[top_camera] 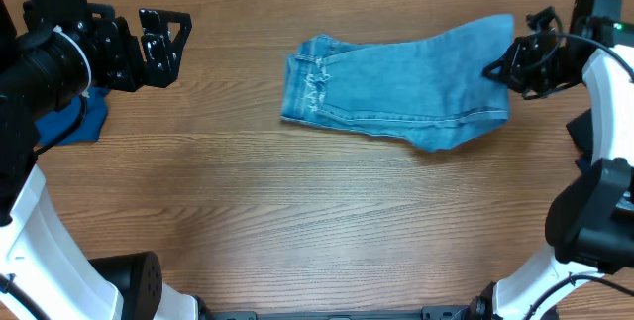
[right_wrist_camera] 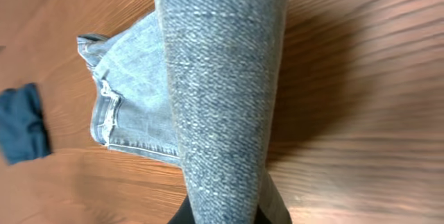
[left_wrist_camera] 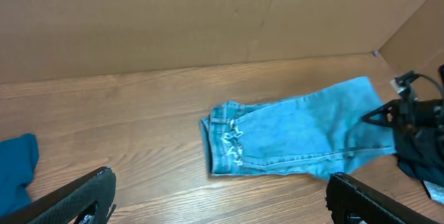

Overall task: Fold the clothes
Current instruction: 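Lift the folded edge with the right gripper and fold it leftward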

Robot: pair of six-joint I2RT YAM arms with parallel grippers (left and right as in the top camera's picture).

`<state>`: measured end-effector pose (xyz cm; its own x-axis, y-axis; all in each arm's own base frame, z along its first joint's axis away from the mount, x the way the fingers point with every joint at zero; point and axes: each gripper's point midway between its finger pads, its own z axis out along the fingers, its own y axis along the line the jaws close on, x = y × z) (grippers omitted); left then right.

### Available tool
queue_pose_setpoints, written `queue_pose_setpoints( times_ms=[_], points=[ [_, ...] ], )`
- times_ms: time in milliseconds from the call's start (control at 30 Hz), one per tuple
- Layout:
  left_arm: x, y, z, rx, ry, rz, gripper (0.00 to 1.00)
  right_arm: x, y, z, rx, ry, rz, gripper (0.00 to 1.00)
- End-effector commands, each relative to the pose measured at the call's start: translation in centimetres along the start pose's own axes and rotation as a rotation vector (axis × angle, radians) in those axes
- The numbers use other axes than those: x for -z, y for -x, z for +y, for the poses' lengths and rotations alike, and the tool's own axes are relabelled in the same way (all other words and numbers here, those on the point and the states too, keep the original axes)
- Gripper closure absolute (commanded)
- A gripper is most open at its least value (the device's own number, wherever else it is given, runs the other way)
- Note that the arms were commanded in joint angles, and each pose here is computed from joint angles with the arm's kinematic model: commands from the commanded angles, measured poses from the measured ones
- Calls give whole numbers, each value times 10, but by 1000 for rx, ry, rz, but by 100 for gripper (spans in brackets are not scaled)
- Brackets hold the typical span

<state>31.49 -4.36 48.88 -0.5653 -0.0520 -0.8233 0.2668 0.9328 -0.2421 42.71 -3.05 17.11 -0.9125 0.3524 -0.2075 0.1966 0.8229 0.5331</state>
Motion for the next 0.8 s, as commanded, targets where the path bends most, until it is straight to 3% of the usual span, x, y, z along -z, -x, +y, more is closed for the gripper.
queue_pose_setpoints(
  times_ms=[0, 367, 767],
  points=[
    [-3, -1, -2, -10, -18, 9, 0, 32, 17, 16, 72, -71, -96, 96],
    [-3, -1, -2, -9, -18, 9, 0, 63, 21, 22, 83, -184, -125, 96],
    [-3, -1, -2, -10, -18, 9, 0, -3, 18, 122, 112, -53, -129, 96]
  ],
)
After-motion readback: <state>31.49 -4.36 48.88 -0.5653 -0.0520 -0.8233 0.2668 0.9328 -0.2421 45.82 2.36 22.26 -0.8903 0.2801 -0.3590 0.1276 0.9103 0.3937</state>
